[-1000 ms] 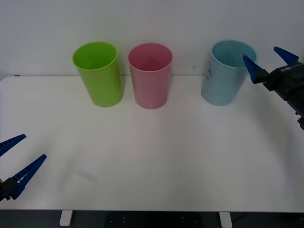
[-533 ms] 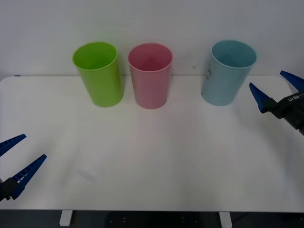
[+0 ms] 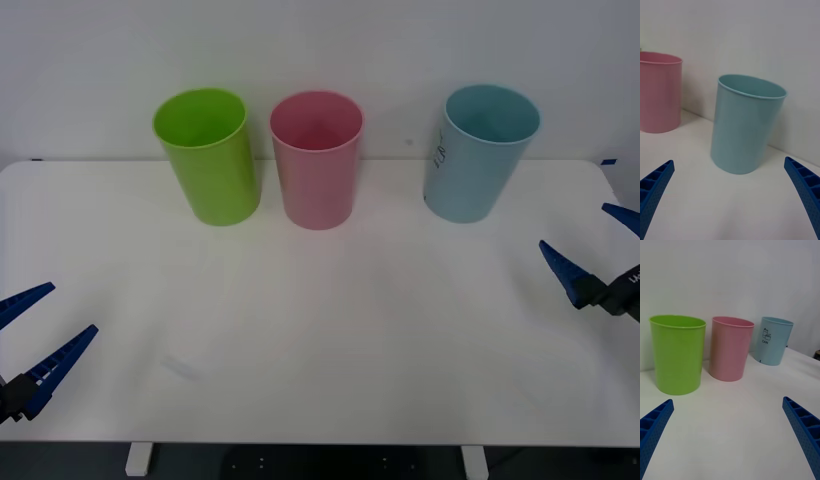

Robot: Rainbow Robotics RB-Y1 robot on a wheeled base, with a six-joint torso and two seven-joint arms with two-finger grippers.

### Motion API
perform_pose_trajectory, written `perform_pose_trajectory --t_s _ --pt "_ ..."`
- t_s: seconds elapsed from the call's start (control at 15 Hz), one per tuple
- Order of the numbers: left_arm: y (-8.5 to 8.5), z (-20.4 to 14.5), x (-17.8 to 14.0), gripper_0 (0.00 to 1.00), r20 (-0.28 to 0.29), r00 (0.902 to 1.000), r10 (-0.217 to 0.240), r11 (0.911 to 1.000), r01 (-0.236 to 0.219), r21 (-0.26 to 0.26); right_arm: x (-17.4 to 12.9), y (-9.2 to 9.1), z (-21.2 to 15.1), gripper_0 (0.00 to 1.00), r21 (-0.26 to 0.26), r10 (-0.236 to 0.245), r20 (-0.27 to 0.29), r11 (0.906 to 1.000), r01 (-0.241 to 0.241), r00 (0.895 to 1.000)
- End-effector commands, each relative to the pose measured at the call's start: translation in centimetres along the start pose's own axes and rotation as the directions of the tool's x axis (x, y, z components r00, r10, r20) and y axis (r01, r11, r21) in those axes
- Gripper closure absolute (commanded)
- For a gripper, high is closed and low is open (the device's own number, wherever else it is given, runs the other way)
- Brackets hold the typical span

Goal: Grasp the object on the table and drop it into the matching bin: aluminum can to the light blue bin, PET bottle to the pink bin.

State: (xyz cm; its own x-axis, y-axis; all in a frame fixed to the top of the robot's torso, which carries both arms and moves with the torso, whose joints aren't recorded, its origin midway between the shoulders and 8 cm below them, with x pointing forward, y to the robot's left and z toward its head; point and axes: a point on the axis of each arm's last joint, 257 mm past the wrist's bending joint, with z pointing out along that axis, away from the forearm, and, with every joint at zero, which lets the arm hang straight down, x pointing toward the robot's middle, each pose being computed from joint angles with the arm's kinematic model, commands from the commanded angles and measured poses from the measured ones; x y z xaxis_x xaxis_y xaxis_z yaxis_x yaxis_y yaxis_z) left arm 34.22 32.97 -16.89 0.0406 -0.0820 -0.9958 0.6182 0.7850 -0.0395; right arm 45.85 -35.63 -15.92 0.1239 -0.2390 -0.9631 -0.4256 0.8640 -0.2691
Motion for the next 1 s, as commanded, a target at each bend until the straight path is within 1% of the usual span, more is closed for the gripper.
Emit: perform_pose_trajectory --t_s 0.07,0.13,0.27,0.6,0.8,1.0 --pt "0.0 0.0 0.0 0.00 0.000 1.0000 0.000 1.0000 0.000 0.000 0.7 1.1 -2.3 0.00 -0.054 0.013 -0.014 0.9984 -0.014 1.000" --pt "0.0 0.0 0.0 0.00 0.000 1.0000 0.000 1.0000 0.000 0.000 0.9 1.6 -3.1 0.00 -0.072 0.025 -0.017 0.9970 -0.026 1.000" --pt "0.0 0.0 0.0 0.00 0.000 1.0000 0.000 1.0000 0.000 0.000 1.4 2.2 -4.7 0.00 -0.086 0.046 -0.028 0.9951 -0.048 0.999" --pt "0.0 0.0 0.0 0.00 0.000 1.0000 0.000 1.0000 0.000 0.000 2.0 3.9 -7.5 0.00 -0.091 0.082 -0.051 0.9921 -0.087 0.995" --pt "0.0 0.0 0.0 0.00 0.000 1.0000 0.000 1.0000 0.000 0.000 2.5 4.9 -8.7 0.00 -0.102 0.097 -0.066 0.9894 -0.103 0.993" --pt "0.0 0.0 0.0 0.00 0.000 1.0000 0.000 1.0000 0.000 0.000 3.0 6.0 -9.2 0.00 -0.118 0.123 -0.080 0.9843 -0.131 0.989"
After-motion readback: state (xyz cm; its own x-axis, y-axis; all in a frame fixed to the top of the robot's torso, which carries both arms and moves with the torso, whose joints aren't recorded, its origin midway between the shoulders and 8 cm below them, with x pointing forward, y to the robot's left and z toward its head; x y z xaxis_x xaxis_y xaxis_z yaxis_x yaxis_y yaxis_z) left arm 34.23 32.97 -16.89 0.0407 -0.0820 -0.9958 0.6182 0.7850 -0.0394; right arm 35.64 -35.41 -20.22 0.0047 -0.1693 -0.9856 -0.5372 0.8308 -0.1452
